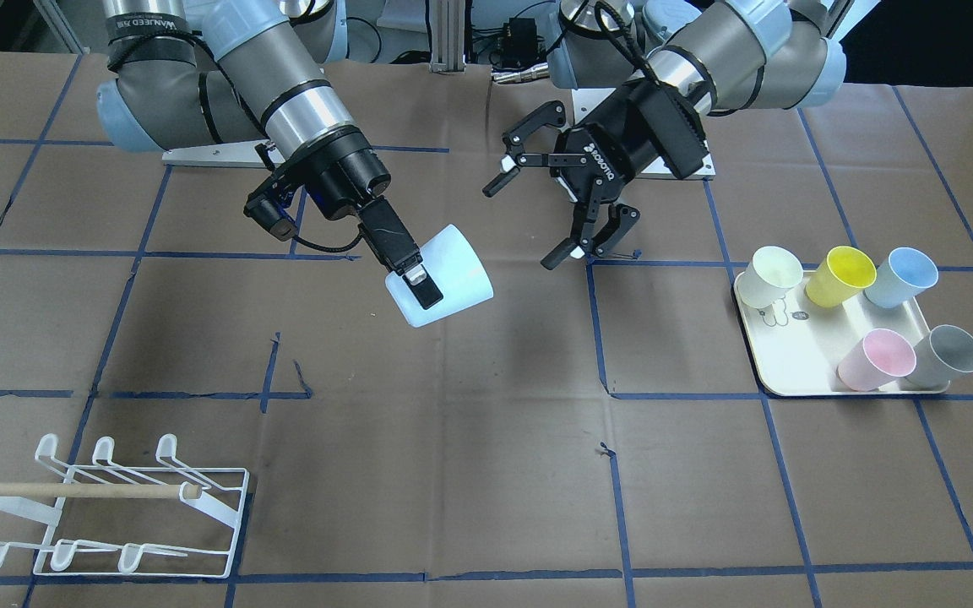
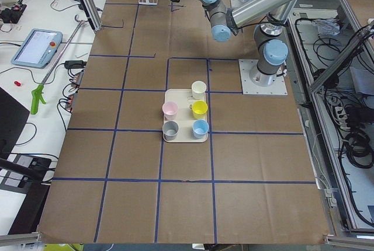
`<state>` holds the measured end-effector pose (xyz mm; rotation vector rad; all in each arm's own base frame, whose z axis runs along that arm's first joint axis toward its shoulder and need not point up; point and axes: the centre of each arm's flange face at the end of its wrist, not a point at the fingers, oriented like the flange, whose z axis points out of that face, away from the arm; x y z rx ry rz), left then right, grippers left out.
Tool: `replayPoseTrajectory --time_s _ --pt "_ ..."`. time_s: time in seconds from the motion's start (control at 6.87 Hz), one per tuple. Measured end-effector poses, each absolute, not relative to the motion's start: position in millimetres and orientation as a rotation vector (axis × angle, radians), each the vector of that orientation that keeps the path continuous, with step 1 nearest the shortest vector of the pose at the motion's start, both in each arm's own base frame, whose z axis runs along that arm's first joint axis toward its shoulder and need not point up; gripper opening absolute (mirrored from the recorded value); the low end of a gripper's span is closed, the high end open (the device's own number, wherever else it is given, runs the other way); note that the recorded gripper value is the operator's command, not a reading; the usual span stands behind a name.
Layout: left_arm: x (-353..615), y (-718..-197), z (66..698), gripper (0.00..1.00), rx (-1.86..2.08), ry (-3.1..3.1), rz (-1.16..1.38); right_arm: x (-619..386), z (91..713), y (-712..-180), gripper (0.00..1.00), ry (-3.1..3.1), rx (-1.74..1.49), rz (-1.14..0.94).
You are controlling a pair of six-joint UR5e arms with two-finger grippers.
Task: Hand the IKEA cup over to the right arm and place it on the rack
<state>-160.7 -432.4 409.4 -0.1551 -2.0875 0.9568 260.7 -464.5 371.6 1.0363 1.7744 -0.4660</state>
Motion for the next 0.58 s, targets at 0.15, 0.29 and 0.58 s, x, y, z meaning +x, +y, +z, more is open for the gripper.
replayPoseTrajectory --time_s 0.15,0.29,0.58 --pt "-141.2 -433.7 418.8 0.99 -0.069 -2.126 0.927 243.2 366.8 -483.9 0.09 1.845 0.963 -0.588" --pt "-126.8 -435.6 427.4 0.99 0.036 -2.208 0.876 221.7 367.5 -502.7 0.09 1.925 0.878 -0.750" --pt "-102.0 -458.5 447.1 0.99 0.257 -2.455 0.722 178.5 378.5 -530.2 0.08 2.105 0.721 -1.110"
